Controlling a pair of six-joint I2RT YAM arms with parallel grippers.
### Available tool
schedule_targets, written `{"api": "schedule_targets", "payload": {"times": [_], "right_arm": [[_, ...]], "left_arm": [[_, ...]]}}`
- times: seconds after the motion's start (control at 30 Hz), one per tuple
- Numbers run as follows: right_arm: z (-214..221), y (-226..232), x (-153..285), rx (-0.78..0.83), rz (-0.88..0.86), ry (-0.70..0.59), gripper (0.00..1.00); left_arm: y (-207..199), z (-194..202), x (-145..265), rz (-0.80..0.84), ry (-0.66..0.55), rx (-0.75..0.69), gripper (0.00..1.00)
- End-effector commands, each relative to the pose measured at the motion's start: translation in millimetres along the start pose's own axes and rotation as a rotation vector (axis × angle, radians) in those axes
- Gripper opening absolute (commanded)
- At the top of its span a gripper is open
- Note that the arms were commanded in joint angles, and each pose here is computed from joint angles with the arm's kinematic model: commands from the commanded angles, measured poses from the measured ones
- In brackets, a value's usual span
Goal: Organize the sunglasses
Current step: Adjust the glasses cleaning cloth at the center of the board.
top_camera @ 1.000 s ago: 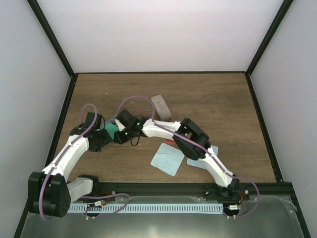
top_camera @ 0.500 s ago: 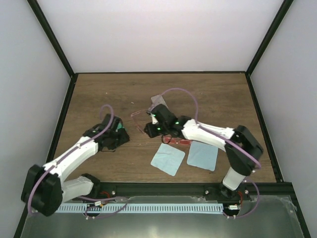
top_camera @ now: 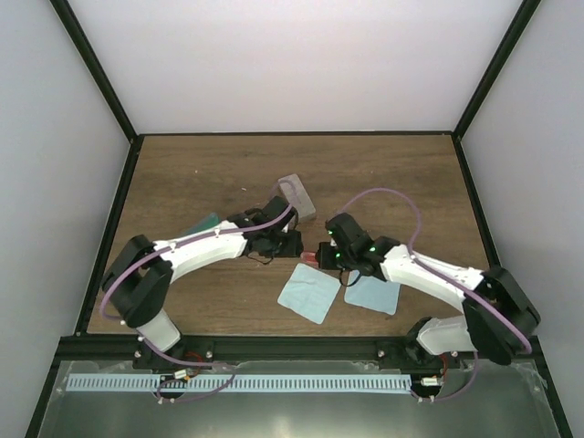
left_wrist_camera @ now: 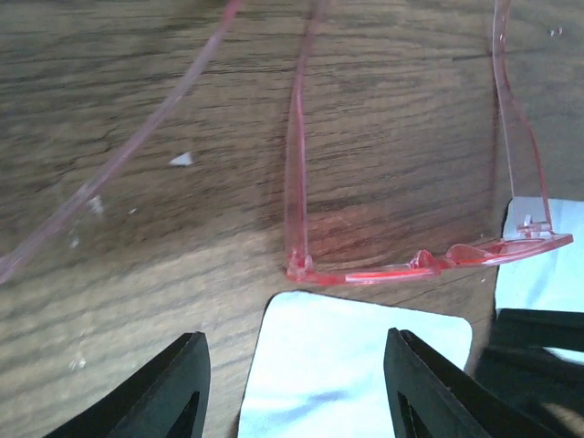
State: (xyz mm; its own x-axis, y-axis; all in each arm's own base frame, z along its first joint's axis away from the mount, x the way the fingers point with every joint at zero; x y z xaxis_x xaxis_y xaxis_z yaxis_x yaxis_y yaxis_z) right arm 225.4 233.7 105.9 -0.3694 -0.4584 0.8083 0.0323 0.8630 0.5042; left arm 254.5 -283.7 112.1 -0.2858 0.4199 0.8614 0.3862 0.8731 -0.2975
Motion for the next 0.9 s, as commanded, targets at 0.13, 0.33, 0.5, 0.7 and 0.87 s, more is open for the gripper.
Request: {"api": "schedule_targets", "payload": {"times": [0.13,0.33,0.5,0.7,0.87], "right_arm": [[-25.7,-24.7,26.9,-0.159,0.008,-0.097,0.03],[-37.9,-29.9,26.6,-0.189,-0.011,-0.097,0.01],[-41.9,-33.5,19.5,-0.192,0.002,-0.079,0.01],[-40.9,-35.1,16.0,-0.190,0.009,-0.070,0.01],[-39.9,-35.8,17.8,-0.177,0.014,-0.067,0.01]], "left_arm": [[-16.0,0.7,-34.0,0.100,0.076,-0.123,0.34],[-19.1,5.4,-29.3,0.128,0.079,-0.121,0.13],[-30.1,18.0,-24.5,0.198,0.096,-0.159,0.05],[-36.8,38.8,-44.1,0.224,0.157,-0.200,0.04],[-22.6,42.7,-60.4,0.142,0.167,-0.187,0.04]]}}
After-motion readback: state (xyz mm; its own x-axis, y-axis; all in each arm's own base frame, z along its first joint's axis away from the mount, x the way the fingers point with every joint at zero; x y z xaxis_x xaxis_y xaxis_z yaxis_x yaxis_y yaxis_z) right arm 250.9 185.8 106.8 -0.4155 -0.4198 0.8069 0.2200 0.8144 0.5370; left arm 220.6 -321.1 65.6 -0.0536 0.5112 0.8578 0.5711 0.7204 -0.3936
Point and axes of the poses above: each gripper's point midway between its finger pads, its own x axis back along the fingers, its own y axis along the line the jaws close on, z = x × y, the point moved 3 cm from there along x, back along the fingers, and after that the axes turned 14 degrees about -x, right-handed, at the moved point
